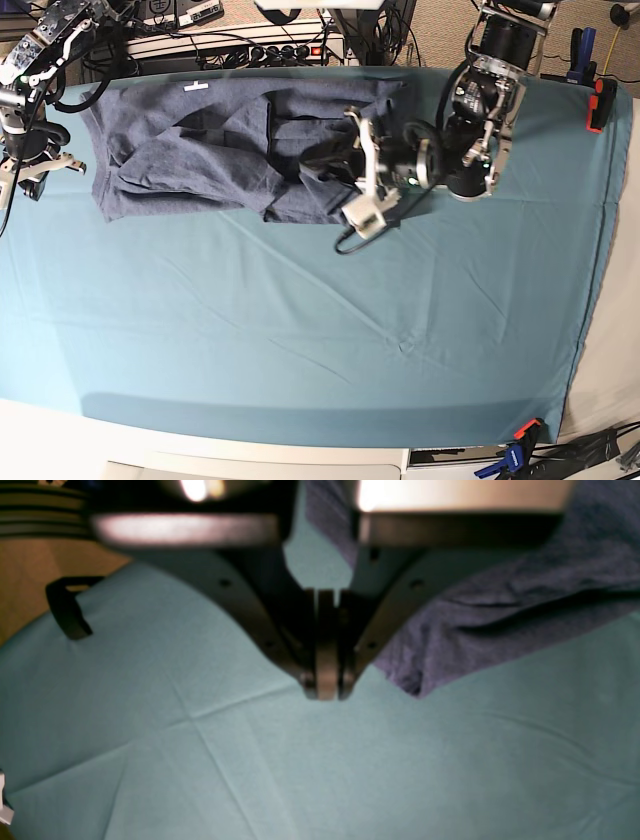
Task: Fold the T-shirt properly
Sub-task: 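Lift the grasped end with the left gripper and fold it toward the right gripper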
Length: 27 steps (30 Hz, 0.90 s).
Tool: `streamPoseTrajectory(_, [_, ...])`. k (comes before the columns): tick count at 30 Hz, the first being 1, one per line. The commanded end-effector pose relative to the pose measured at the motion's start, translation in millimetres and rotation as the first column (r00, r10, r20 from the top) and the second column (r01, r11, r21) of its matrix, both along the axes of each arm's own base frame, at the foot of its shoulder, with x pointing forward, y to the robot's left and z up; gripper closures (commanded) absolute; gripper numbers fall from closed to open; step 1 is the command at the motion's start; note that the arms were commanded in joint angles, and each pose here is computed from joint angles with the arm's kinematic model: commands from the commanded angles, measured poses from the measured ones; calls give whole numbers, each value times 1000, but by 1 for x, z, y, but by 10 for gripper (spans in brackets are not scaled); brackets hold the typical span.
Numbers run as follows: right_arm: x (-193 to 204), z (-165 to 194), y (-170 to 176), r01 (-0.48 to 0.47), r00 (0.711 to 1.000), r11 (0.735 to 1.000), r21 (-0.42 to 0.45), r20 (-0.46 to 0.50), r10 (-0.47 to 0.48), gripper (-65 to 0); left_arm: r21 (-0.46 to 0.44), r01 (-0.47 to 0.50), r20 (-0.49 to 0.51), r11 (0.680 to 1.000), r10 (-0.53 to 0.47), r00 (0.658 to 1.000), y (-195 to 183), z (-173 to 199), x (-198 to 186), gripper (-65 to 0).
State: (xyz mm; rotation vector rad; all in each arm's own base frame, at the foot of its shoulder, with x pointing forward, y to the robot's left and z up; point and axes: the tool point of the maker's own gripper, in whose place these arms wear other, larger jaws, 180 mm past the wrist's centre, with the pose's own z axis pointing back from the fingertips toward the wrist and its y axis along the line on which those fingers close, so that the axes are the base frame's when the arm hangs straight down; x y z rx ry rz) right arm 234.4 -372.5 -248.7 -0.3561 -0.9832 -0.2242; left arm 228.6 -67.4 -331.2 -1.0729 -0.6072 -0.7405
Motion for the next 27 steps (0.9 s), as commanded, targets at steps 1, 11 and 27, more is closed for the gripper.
streamPoseTrajectory(1, [5, 15, -3, -10, 999, 999, -36, 42, 11, 0, -66, -1, 42, 998, 3, 999, -12, 19, 7, 0])
streamPoseTrajectory(11, [5, 15, -2, -10, 999, 999, -36, 42, 11, 0, -69, 24, 58, 997, -21, 998, -39, 23, 1, 0])
streamPoseTrajectory(27, [5, 15, -2, -10, 999, 999, -35, 43, 11, 0, -71, 20, 74, 997, -15, 997, -42, 24, 3, -188])
